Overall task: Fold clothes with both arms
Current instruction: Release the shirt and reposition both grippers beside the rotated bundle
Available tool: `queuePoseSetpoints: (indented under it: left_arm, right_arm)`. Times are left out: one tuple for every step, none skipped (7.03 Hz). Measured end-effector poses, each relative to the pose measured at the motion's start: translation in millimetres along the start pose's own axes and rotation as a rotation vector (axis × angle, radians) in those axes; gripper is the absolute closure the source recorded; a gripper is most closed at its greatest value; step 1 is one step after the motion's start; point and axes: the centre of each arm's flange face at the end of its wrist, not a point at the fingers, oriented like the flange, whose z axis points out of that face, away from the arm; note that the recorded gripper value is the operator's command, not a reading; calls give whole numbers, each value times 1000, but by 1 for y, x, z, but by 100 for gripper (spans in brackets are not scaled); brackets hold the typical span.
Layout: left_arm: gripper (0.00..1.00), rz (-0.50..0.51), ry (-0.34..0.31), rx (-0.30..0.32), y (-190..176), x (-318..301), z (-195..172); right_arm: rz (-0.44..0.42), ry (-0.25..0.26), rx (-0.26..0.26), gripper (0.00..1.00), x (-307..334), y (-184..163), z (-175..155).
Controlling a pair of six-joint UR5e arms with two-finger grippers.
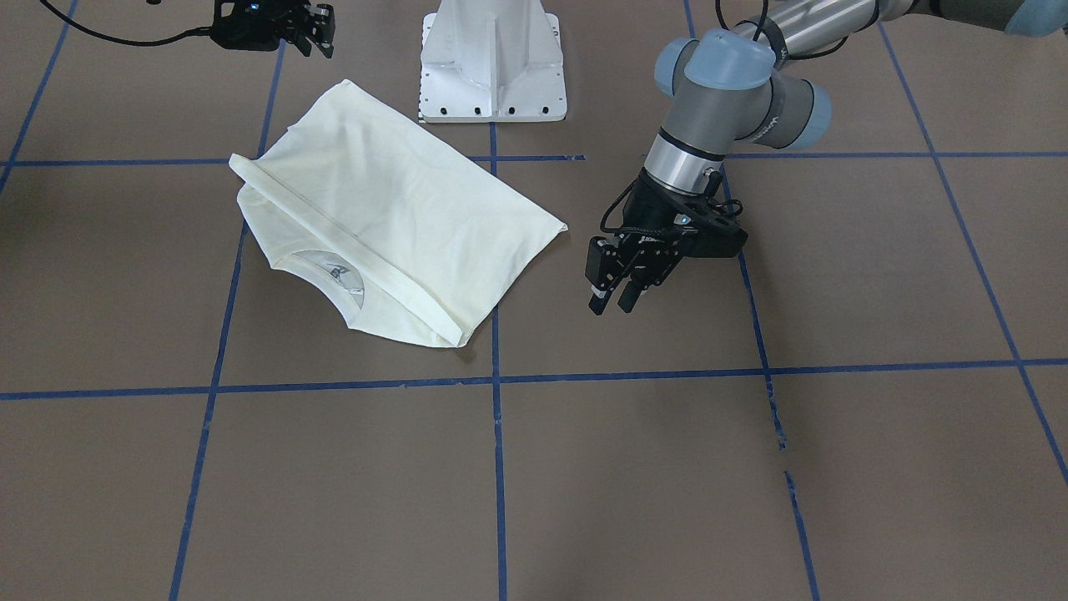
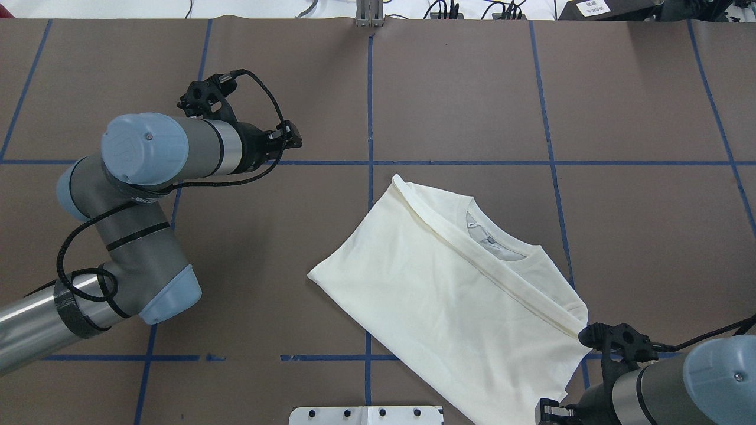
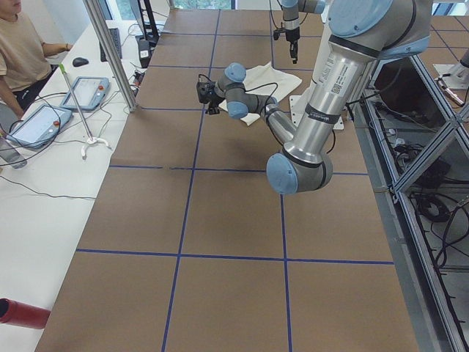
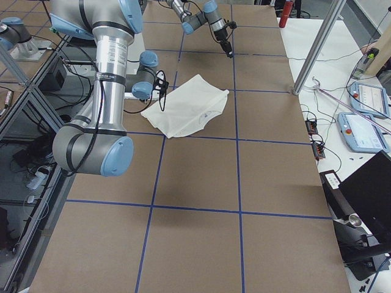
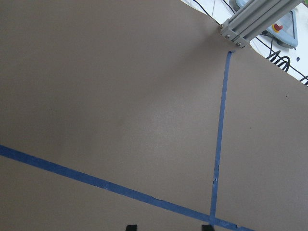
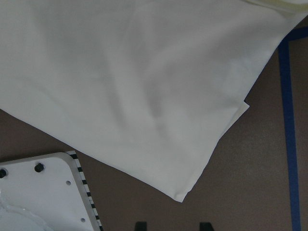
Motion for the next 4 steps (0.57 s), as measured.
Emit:
queuePoseSetpoints:
  left_arm:
    - [45, -9, 2, -7, 5, 1, 0]
    - [42, -20, 6, -15, 11, 3, 0]
    - [42, -38, 21, -22, 15, 7, -6]
    - [40, -72, 40, -42, 29, 14, -13]
  right_arm:
    - [16, -30, 26, 0, -3, -9, -16]
    - [32, -72, 58, 0, -10, -19, -34]
    - [39, -113, 82, 0, -21, -27, -44]
    - [45, -154, 107, 0, -34, -35, -52]
